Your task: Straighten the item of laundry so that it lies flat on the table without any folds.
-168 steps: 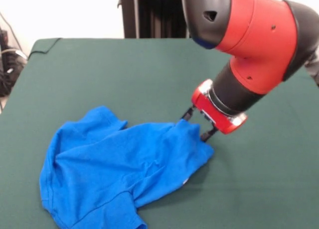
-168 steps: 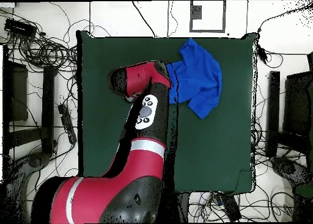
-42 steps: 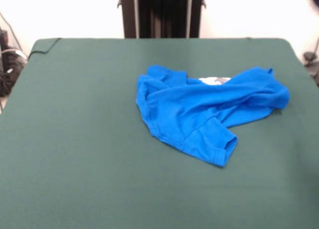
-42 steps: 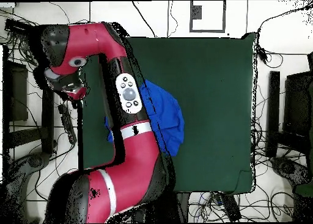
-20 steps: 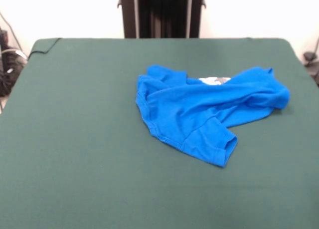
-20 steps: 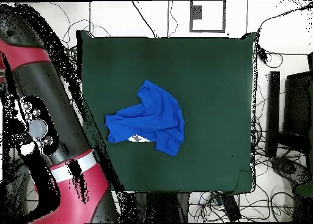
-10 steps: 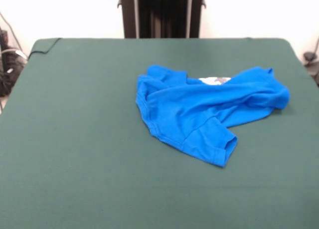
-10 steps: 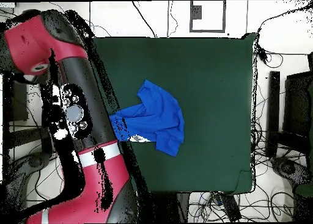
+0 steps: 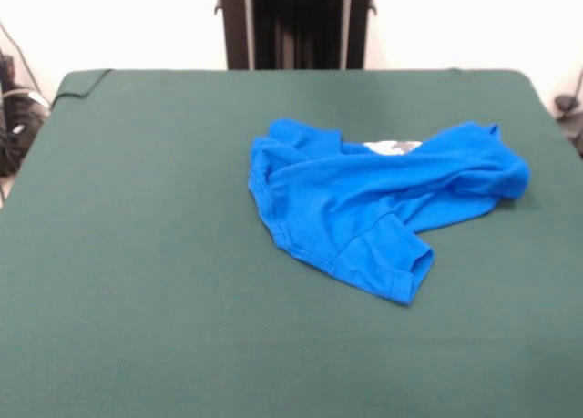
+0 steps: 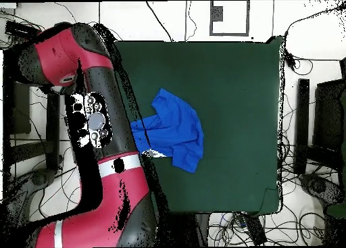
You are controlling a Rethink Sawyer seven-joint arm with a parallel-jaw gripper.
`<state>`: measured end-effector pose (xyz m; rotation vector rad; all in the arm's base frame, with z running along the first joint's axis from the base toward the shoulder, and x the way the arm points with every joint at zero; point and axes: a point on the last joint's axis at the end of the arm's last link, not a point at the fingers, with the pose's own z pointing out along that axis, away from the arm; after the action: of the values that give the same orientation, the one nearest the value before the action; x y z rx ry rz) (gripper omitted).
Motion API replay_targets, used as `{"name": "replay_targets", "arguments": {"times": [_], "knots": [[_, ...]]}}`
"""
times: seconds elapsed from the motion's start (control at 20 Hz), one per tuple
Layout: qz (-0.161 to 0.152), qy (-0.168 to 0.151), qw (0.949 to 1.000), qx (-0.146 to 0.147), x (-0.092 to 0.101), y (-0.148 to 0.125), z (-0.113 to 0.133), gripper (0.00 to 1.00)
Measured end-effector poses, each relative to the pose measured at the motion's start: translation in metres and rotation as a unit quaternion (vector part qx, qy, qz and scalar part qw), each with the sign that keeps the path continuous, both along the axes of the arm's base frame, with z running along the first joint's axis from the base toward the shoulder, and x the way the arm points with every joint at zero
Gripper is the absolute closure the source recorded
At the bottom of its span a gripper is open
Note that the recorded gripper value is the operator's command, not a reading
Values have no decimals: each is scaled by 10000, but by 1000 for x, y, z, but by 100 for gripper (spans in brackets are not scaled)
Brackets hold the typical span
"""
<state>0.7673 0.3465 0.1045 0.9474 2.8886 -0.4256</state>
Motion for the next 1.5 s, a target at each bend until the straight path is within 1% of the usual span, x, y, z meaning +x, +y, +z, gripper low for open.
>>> {"name": "replay_targets", "arguments": {"times": [0.1, 0.2, 0.25, 0.35, 0.4, 0.5, 0.6, 0.75, 0.95, 1.0, 1.2, 1.3, 1.5], "knots": [[32, -2, 10000, -74, -3, -3, -17, 0], [45, 28, 9999, -103, -5, -4, -27, 0], [56, 80, 9999, -141, -9, -5, -39, 0], [60, 123, 9998, -173, -11, -6, -46, 0], [66, 190, 9996, -219, -16, -7, -56, 0], [73, 249, 9993, -256, -20, -8, -66, 0], [103, 353, 9986, -384, -28, -11, -85, 0], [143, 397, 9980, -472, -34, -13, -99, 0], [192, 378, 9977, -530, -38, -17, -115, 0], [218, 352, 9977, -544, -39, -21, -127, 0], [265, 327, 9976, -551, -43, -25, -145, 0], [292, 325, 9974, -571, -46, -29, -159, 0], [282, 248, 9977, -572, -42, -29, -158, 0]]}}
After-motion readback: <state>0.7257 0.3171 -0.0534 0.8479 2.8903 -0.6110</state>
